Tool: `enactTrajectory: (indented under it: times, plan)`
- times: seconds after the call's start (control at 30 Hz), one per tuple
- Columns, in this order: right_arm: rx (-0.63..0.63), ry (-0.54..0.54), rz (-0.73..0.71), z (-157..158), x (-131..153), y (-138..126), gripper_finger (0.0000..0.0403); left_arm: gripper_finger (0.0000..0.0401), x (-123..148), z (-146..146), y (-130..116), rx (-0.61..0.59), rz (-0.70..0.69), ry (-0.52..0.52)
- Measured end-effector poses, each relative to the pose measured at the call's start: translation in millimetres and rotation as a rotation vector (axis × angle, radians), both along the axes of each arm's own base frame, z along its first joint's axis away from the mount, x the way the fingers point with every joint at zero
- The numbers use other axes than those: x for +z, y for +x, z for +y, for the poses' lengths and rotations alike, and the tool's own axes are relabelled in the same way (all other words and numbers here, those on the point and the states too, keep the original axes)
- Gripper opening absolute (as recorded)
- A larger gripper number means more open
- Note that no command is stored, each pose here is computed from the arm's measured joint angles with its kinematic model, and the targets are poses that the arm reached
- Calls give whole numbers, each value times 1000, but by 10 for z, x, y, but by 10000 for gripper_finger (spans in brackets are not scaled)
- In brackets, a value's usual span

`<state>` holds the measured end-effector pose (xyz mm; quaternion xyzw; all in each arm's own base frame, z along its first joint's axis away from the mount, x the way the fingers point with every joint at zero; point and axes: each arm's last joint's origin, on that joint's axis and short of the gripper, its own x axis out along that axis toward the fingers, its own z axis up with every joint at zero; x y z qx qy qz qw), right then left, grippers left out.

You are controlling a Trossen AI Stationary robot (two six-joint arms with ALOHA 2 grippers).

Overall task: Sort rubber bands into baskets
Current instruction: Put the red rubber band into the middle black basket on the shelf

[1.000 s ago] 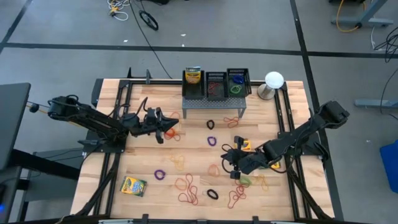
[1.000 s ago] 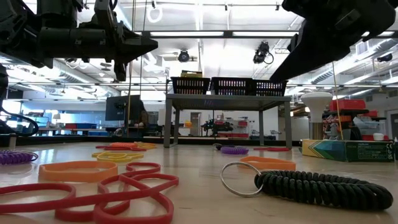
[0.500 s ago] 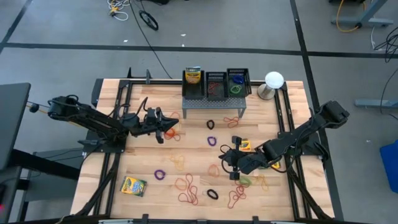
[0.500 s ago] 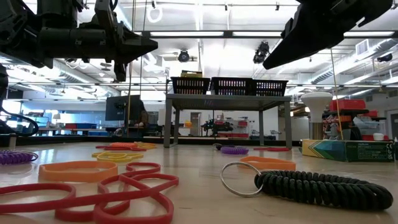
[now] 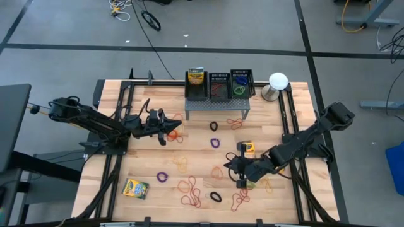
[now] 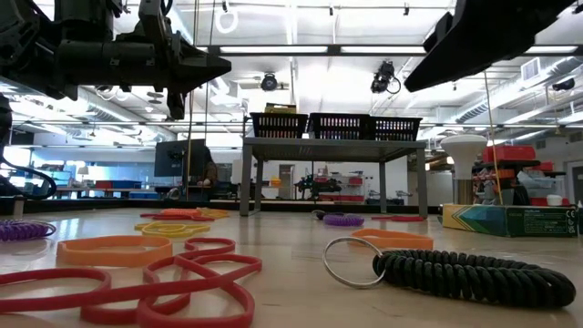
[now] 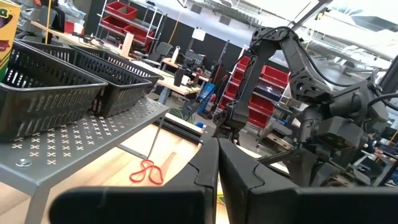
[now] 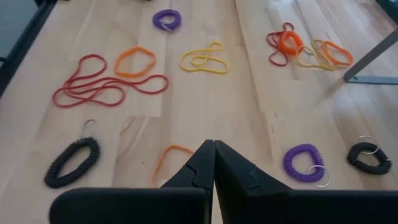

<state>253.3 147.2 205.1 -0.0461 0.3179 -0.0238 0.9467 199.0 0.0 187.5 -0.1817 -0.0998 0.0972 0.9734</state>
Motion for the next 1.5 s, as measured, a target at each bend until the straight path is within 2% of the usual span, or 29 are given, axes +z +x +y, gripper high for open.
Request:
enactTrajectory:
  times: [0.17,0.33,0.43,0.63,0.8,1.0,1.23,1.4,1.5]
  plan:
    - [4,-6,32,79,89,21,13,18,0,0,0,0,0,0]
    - [25,-71,145,212,147,135,14,18,0,-1,0,-3,0,1]
    - [51,-71,237,310,123,227,19,18,-10,-1,2,-3,10,1]
    - [107,-94,376,479,83,321,56,18,-14,-1,2,-3,15,1]
    - [117,-104,436,518,172,320,94,18,-16,-1,3,-3,17,1]
    - [140,-20,489,579,217,280,130,18,-15,-1,3,-3,15,1]
    - [190,-57,642,715,-57,196,163,18,-15,-1,3,-3,15,1]
    - [158,-76,795,714,-347,206,167,18,-20,-1,4,-3,21,1]
    - [138,-85,828,680,-440,244,167,18,-20,-1,4,-3,21,1]
